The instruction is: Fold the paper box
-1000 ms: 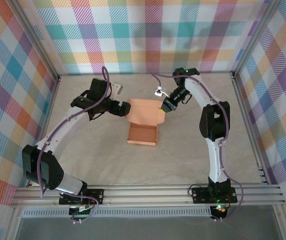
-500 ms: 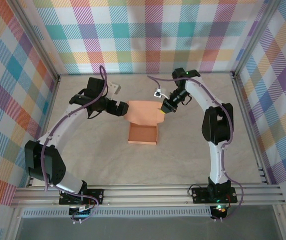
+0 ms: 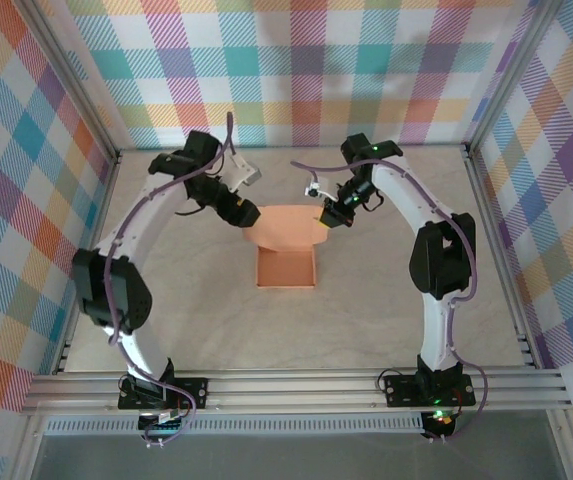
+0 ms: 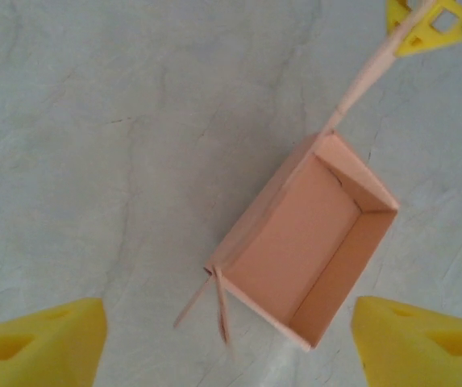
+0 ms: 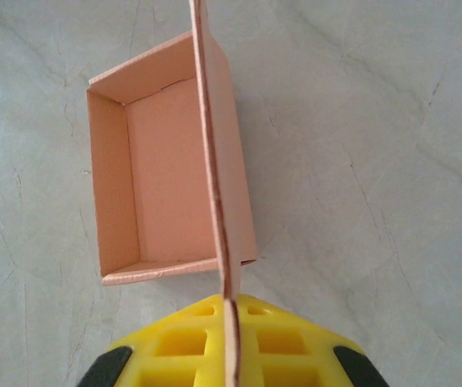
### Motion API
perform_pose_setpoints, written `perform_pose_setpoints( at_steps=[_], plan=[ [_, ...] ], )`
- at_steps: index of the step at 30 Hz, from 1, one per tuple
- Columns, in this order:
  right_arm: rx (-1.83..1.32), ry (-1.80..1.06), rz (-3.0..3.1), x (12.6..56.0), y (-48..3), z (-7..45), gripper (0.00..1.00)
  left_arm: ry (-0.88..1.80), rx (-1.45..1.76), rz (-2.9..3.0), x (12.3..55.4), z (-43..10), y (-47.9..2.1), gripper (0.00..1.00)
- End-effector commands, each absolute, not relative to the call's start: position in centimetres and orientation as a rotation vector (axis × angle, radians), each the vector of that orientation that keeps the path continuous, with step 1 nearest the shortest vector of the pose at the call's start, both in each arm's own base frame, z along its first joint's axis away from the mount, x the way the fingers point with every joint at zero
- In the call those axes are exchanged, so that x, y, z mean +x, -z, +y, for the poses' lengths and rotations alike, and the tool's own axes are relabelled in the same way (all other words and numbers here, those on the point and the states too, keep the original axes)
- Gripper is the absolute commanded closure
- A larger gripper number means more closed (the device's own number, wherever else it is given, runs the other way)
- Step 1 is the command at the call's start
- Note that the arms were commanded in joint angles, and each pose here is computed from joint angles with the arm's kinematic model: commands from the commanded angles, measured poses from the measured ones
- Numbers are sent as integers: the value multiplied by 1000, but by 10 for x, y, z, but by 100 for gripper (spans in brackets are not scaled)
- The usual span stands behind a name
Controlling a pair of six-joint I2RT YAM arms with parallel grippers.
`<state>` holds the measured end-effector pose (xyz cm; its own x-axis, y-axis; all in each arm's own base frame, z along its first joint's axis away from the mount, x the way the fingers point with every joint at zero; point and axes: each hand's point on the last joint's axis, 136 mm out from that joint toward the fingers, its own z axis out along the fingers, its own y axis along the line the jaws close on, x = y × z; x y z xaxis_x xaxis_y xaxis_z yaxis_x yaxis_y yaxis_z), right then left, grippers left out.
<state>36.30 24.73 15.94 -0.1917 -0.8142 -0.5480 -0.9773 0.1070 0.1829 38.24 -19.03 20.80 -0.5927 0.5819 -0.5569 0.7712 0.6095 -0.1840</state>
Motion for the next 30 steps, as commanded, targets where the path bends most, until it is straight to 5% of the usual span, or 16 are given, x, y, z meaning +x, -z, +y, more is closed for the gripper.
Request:
perform_pose_setpoints(
  at_steps=[1,12,30],
  plan=[
    [-1785,-796,1988,350,-177,256,100,586,1232,2464,366,-184,-187,42],
    [-1782,-815,2022,347,-171,254,100,556,1327,2455,365,-181,-170,68],
    [-1786,-841,2010,342,-176,255,100,528,1303,2458,372,-180,-160,76]
  ],
)
